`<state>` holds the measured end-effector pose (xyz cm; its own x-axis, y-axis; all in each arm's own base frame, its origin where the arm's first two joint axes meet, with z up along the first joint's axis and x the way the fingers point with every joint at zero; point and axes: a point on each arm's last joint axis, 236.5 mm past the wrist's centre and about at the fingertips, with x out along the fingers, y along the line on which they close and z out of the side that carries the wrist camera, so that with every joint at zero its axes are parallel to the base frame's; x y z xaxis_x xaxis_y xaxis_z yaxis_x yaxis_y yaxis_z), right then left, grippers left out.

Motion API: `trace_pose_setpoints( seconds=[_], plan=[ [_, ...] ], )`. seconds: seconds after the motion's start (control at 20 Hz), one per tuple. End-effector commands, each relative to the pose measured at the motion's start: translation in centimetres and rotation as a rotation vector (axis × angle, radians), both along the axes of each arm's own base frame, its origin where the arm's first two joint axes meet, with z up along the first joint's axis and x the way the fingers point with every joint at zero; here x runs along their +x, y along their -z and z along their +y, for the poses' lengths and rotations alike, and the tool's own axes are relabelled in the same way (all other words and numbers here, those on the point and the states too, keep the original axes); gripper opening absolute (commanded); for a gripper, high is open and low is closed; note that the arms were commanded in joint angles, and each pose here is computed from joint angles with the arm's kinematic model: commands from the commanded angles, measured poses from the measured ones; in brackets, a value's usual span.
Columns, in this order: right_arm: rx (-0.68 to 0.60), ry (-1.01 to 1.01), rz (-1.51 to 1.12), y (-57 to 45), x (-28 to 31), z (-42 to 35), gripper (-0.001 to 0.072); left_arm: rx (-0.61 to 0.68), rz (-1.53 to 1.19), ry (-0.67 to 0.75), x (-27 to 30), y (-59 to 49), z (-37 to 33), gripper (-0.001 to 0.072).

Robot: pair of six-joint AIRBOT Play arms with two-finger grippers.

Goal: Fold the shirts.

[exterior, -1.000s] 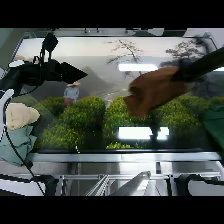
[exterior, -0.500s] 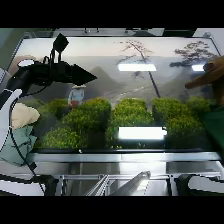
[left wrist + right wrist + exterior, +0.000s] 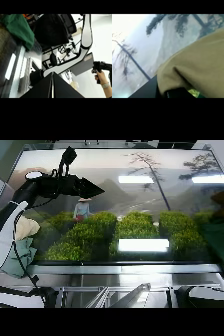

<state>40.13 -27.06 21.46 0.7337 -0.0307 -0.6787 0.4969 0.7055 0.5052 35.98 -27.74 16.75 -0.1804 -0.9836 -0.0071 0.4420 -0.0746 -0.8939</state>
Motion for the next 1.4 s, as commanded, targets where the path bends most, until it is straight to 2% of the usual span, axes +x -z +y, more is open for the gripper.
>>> trace_pose_setpoints(
  seconds=[0.0,0.2,0.45,0.65,1.0,1.05,1.1,1.15,1.2,1.35],
  plan=[
    [0.048,0.049,0.186,2.8,-3.8,-0.1,0.0022,0.003,-0.002,-0.023,0.6,0.1,0.2,0.0003],
    [0.036,0.237,0.491,4.9,-11.9,-1.8,0.0022,-0.003,0.0,0.009,-0.2,-0.1,0.5,0.0004],
    [0.047,0.443,0.69,5.4,-20.7,-2.8,0.0023,-0.013,-0.017,0.035,-0.8,-0.2,0.5,0.0004],
    [0.102,0.494,0.855,11.2,-25.8,-3.0,0.0023,-0.007,-0.021,0.038,-0.8,0.0,0.6,0.0004],
    [0.131,0.444,0.965,23.1,-28.6,-2.1,0.0041,-0.006,-0.02,0.038,-0.8,0.0,0.5,0.0004],
    [0.15,0.431,0.992,24.2,-29.1,-1.3,0.0204,-0.006,-0.02,0.038,-0.8,0.0,0.5,0.0004],
    [0.177,0.419,1.019,24.9,-29.5,-0.7,0.0498,-0.007,-0.019,0.039,-0.8,0.0,0.5,0.0004],
    [0.208,0.407,1.049,25.1,-29.9,0.0,0.0632,-0.006,-0.016,0.039,-0.8,0.0,0.5,0.0004],
    [0.227,0.402,1.066,25.0,-30.2,0.4,0.0567,-0.006,-0.016,0.038,-0.8,0.0,0.5,0.0004],
    [0.254,0.396,1.042,23.2,-29.2,0.6,0.0229,-0.01,-0.015,0.037,-0.8,-0.1,0.5,0.0004]
  ],
)
